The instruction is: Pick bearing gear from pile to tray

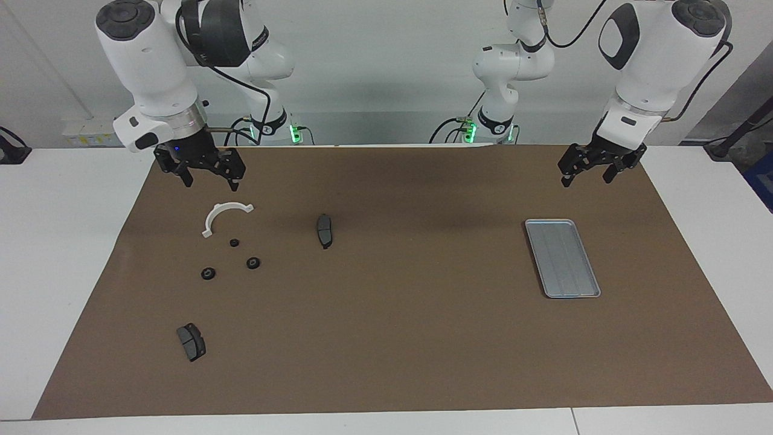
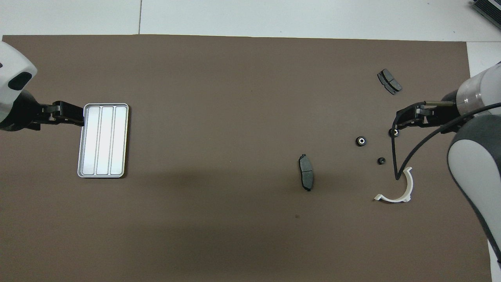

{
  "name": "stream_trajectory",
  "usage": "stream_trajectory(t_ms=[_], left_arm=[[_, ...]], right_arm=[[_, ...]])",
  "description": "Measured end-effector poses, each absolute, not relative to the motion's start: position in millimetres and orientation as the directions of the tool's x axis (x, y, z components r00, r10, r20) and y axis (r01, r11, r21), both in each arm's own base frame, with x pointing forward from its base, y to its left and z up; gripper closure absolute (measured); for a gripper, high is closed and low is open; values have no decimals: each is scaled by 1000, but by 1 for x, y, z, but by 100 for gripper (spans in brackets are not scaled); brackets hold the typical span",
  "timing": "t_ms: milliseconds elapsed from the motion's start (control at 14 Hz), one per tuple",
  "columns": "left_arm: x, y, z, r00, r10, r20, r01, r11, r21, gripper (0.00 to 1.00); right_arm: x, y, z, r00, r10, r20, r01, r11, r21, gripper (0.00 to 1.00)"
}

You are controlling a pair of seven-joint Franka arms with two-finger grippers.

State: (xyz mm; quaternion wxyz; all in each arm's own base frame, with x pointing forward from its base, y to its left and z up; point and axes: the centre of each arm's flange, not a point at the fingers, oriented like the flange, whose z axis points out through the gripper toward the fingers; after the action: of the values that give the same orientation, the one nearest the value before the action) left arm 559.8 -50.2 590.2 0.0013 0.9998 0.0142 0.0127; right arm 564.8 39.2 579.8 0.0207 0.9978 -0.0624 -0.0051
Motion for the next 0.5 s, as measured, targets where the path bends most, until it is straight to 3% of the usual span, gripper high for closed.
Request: stream_trajectory(t_ms=[502], left_arm=[[560,-50,590,999,28,25,28,-1000,3,0]], right_arm=[[569,12,591,995,-96,19,-97,-995,37,0]])
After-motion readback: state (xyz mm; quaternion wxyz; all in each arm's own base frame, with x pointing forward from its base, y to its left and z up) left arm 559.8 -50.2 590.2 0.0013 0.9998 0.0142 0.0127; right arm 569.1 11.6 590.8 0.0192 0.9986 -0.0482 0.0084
